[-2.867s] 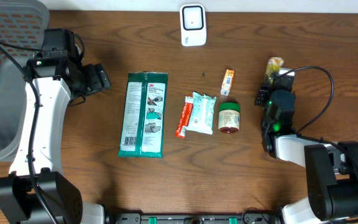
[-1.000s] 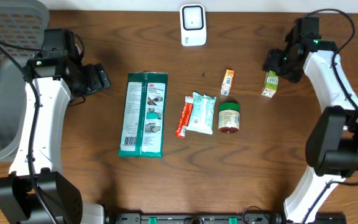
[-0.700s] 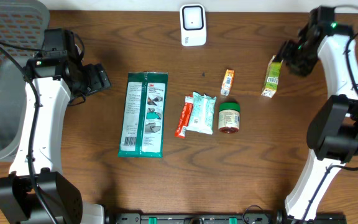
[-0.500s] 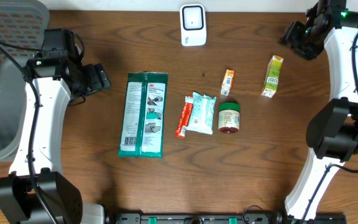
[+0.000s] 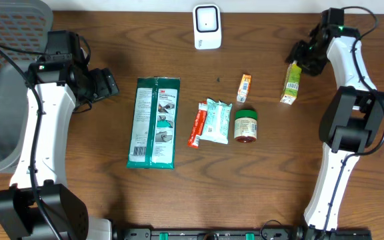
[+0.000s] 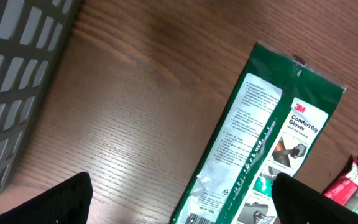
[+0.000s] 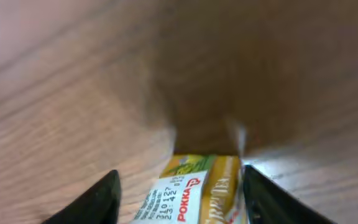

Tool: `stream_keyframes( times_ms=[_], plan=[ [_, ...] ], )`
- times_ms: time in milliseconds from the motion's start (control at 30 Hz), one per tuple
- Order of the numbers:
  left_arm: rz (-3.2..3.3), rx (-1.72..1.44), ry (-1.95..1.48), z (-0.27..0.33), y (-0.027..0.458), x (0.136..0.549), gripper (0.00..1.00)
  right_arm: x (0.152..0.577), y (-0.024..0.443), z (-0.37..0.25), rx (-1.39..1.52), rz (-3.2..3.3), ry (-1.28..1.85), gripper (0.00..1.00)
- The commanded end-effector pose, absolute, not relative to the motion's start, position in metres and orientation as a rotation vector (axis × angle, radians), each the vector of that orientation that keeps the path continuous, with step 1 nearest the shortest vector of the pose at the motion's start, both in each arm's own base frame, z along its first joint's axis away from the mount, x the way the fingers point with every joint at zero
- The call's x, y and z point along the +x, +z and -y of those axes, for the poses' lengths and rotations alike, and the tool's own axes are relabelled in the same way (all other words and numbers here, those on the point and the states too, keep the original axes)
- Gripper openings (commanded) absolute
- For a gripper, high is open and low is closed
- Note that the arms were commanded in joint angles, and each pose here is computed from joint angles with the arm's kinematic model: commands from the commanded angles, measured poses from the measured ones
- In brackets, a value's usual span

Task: Scan the item barcode
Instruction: 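Move the right gripper back over the tea carton, then grasp the tea carton top with the right gripper and lift it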

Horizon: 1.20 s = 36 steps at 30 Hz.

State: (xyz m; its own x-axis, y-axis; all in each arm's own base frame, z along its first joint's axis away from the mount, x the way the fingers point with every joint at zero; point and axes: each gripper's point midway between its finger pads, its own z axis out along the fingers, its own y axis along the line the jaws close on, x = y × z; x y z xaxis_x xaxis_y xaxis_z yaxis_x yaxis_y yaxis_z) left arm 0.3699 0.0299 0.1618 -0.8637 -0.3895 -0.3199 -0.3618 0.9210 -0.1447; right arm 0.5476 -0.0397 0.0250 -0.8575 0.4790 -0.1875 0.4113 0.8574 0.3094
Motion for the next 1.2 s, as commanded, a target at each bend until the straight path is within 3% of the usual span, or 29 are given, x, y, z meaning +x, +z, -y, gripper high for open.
stream_keyframes(
  times_ms=[0,200,833,1167],
  plan=[
    [-2.741,-0.55,-0.112,-0.031,0.161,0.37,0.92,0.552,0.04,0.036,0.638,-2.751,0.377,0.48],
    [-2.74,-0.55,-0.112,-0.031,0.161,0.37,0.92,0.551,0.042,0.038,0.62,-2.753,0.354,0.33],
    [-2.741,-0.55,-0.112,-0.031,0.161,0.37,0.92,0.529,0.143,0.048,0.474,-2.676,0.224,0.29],
    [-2.741,-0.55,-0.112,-0.031,0.161,0.37,0.92,0.506,0.14,0.049,0.487,-2.761,0.088,0.27]
  ],
)
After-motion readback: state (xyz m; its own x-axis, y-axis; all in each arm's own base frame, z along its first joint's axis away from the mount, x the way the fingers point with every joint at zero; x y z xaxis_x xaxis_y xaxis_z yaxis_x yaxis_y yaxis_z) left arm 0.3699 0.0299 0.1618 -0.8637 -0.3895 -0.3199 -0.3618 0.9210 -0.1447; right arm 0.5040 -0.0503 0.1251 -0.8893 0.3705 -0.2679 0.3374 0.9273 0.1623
